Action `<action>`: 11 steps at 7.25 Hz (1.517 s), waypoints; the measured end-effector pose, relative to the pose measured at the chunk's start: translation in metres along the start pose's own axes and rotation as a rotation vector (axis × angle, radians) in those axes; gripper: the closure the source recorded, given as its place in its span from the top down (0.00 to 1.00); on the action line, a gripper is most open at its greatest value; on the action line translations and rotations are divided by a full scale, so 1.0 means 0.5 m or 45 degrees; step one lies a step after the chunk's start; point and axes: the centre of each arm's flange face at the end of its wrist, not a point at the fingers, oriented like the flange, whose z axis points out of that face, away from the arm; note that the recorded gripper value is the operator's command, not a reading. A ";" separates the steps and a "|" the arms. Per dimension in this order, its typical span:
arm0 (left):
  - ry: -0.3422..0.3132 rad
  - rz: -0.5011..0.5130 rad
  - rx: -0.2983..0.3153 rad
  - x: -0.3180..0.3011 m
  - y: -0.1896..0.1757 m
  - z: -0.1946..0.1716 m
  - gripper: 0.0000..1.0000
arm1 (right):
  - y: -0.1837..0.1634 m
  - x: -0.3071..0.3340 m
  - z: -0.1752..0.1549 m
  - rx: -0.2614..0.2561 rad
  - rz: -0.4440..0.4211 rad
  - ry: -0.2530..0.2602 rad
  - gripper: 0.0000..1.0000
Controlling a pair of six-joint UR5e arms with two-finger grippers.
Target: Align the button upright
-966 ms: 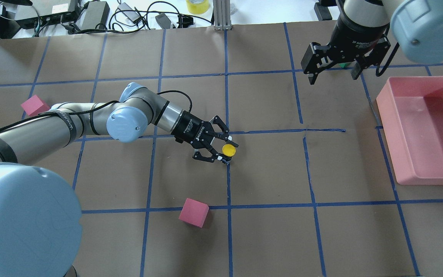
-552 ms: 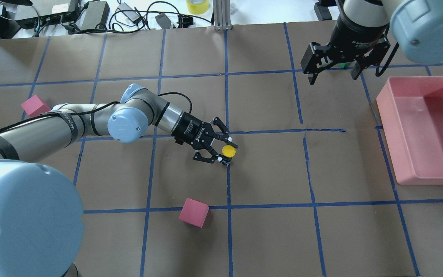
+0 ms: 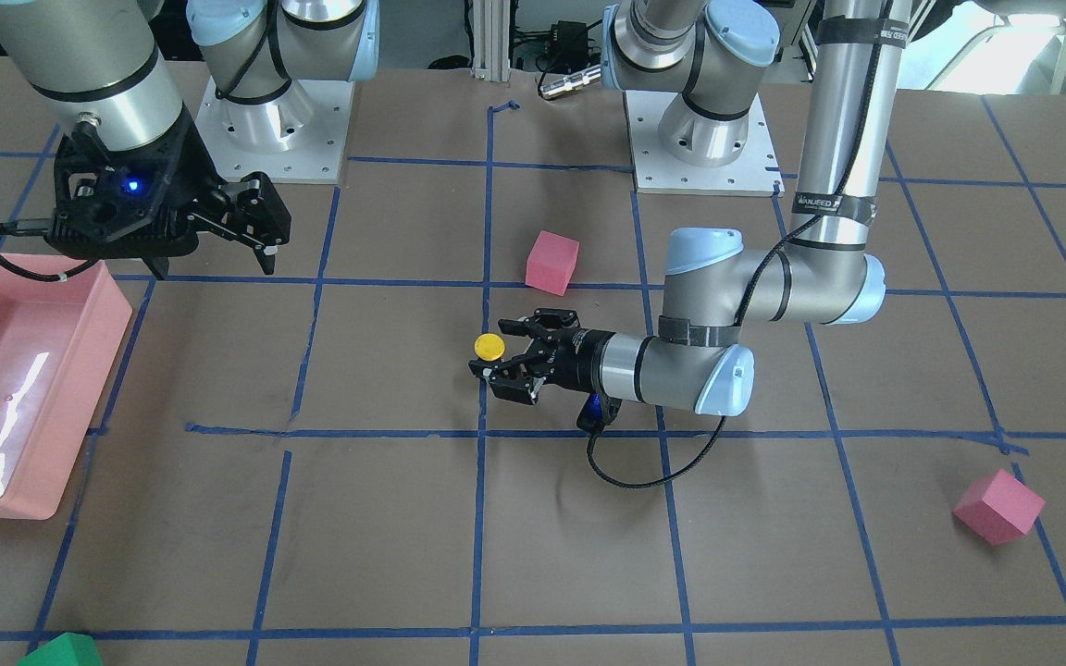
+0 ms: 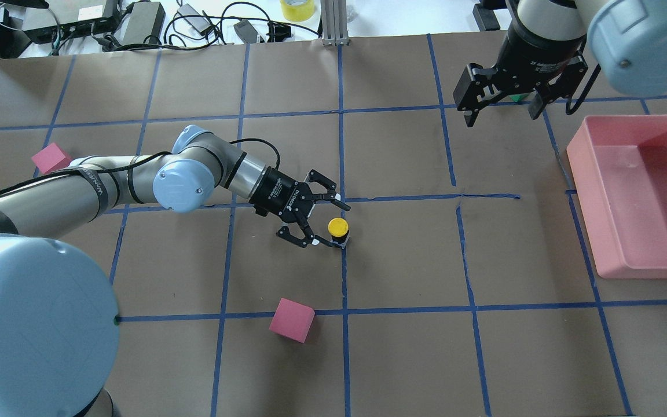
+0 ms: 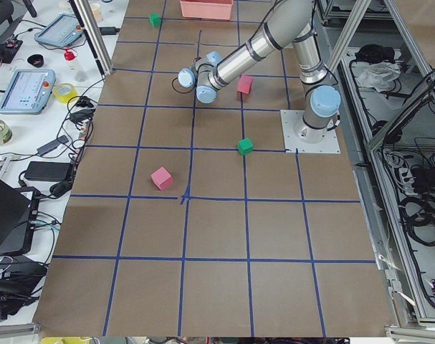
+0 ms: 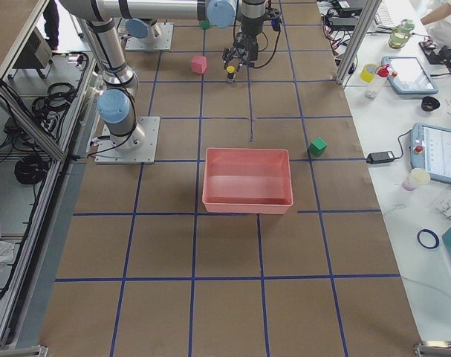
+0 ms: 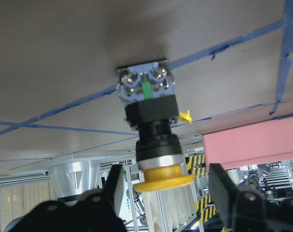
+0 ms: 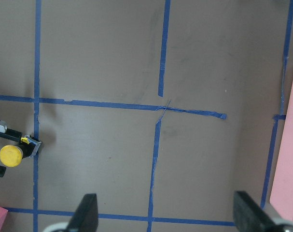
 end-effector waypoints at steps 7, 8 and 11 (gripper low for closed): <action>-0.001 0.213 0.565 0.063 0.207 -0.346 0.99 | 0.000 0.000 0.000 -0.002 0.000 0.000 1.00; -0.048 0.321 0.664 0.057 0.231 -0.392 0.99 | 0.000 0.000 0.000 -0.002 0.000 0.000 1.00; -0.462 0.617 1.034 -0.001 0.299 -0.489 1.00 | 0.000 0.000 0.000 -0.002 0.000 0.000 1.00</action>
